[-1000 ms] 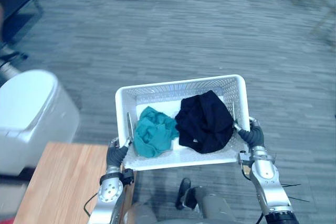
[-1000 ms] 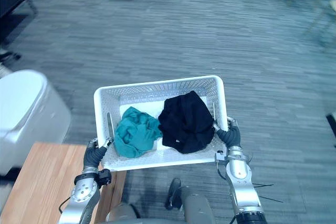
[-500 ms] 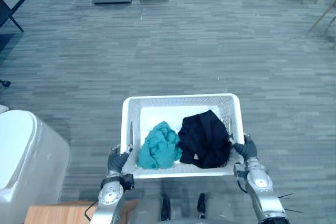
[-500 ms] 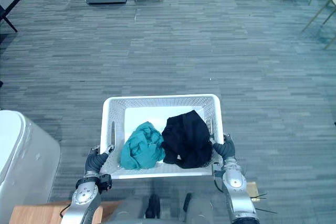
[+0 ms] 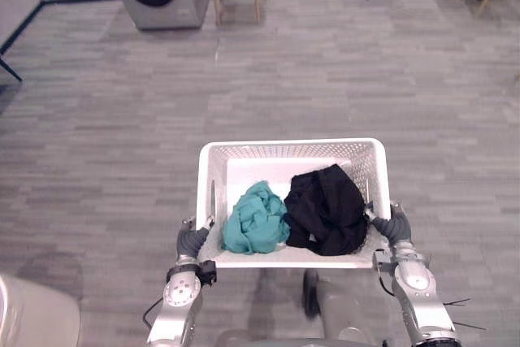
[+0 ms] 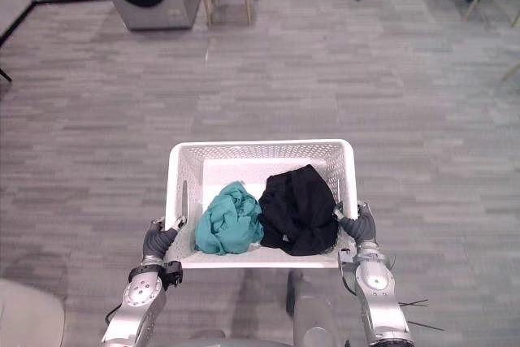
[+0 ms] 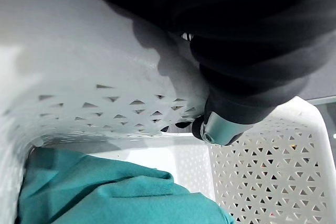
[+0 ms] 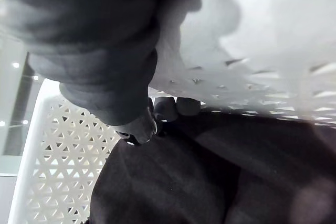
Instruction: Pick up the laundry basket with both hands and put the clothes into the washing machine.
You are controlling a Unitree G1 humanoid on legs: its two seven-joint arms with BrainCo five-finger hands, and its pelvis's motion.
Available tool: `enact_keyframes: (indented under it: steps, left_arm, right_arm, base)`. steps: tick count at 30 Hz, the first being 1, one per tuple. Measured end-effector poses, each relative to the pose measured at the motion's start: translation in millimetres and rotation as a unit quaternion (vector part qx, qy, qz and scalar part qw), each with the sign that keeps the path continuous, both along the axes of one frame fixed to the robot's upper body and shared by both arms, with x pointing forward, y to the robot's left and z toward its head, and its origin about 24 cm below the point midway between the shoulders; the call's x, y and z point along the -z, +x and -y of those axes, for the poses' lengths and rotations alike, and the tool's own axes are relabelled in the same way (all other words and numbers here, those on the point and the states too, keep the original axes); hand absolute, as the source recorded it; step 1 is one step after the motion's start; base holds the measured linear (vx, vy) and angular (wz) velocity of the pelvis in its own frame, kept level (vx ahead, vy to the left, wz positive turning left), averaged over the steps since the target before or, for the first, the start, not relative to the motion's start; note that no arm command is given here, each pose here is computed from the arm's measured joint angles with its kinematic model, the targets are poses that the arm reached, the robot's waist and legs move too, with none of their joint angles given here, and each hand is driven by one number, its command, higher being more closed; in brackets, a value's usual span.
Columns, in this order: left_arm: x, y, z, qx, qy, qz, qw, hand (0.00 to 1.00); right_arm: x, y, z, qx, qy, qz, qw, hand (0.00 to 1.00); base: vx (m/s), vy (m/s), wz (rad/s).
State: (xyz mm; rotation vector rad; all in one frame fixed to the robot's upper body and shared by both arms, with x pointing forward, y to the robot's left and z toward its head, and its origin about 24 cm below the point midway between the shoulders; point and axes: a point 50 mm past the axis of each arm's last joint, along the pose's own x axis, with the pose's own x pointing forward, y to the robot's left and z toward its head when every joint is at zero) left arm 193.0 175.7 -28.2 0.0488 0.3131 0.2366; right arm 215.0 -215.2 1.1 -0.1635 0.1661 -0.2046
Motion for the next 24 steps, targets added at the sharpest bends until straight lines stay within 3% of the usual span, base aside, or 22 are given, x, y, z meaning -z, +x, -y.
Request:
enact_keyframes:
  steps: [9,15,24]
  left_arm:
    - [-7.2,-3.0,-3.7,-0.009,-0.003,0.014,1.000,1.00]
    - [-4.3,-8.2,-12.7,-0.002,0.022,-0.001,1.000,1.00]
    - [3.3,4.6,-3.8,0.045,0.040,-0.019,0.998,1.00]
  right_arm:
    - [-0.6,17.1,1.7,-0.008,-0.004,0.000,1.000,1.00]
    - [13.7,7.5,-8.6,-0.001,0.029,-0.020,0.999,1.00]
    - [24.4,-15.6,2.0,0.031,0.034,-0.047,0.998,1.00]
  base:
    - [0.71,0.220,-0.20]
    - [0.72,0.323,0.03]
    - [0.77,0.028,0.60]
